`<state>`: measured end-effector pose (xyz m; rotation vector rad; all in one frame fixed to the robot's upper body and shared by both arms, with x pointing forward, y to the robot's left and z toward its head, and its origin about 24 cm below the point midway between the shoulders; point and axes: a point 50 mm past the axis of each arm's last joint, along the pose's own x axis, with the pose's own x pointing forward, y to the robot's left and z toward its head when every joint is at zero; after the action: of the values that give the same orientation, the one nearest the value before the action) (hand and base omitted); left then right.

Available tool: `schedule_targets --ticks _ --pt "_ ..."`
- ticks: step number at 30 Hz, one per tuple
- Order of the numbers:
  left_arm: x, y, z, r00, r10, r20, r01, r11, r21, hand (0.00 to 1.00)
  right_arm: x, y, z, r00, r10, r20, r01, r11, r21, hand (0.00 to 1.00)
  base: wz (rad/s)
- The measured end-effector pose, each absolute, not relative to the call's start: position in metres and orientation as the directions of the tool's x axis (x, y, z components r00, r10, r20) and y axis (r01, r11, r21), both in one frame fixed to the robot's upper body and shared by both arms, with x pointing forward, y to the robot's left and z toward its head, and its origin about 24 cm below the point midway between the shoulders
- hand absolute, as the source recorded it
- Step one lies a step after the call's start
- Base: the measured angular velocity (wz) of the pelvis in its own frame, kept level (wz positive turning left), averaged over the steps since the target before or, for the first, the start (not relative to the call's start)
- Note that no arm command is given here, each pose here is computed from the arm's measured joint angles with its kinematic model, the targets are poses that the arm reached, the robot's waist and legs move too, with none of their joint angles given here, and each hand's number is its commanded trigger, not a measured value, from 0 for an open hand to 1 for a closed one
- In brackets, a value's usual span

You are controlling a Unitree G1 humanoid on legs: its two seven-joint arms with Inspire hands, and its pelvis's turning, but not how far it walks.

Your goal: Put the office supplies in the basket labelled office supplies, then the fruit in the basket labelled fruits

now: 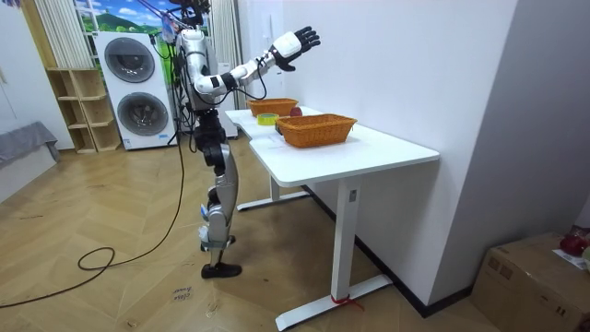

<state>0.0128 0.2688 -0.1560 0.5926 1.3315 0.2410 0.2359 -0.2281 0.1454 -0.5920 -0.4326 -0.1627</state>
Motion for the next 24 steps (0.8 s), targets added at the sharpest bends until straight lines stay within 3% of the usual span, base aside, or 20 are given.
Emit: schedule_targets --ticks 7,24 --pt "0.016 0.268 -0.156 0.25 0.475 -0.844 0.187 0.831 0.523 0.0 0.244 -0.218 0.117 0.964 0.088 0.25 0.078 0.806 -0.586 0.0 0.0" --pt "0.028 0.272 -0.155 0.273 0.453 -0.849 0.209 0.833 0.512 0.0 0.243 -0.202 0.091 0.955 0.296 -0.016 -0.229 0.703 -0.673 0.0 0.02"
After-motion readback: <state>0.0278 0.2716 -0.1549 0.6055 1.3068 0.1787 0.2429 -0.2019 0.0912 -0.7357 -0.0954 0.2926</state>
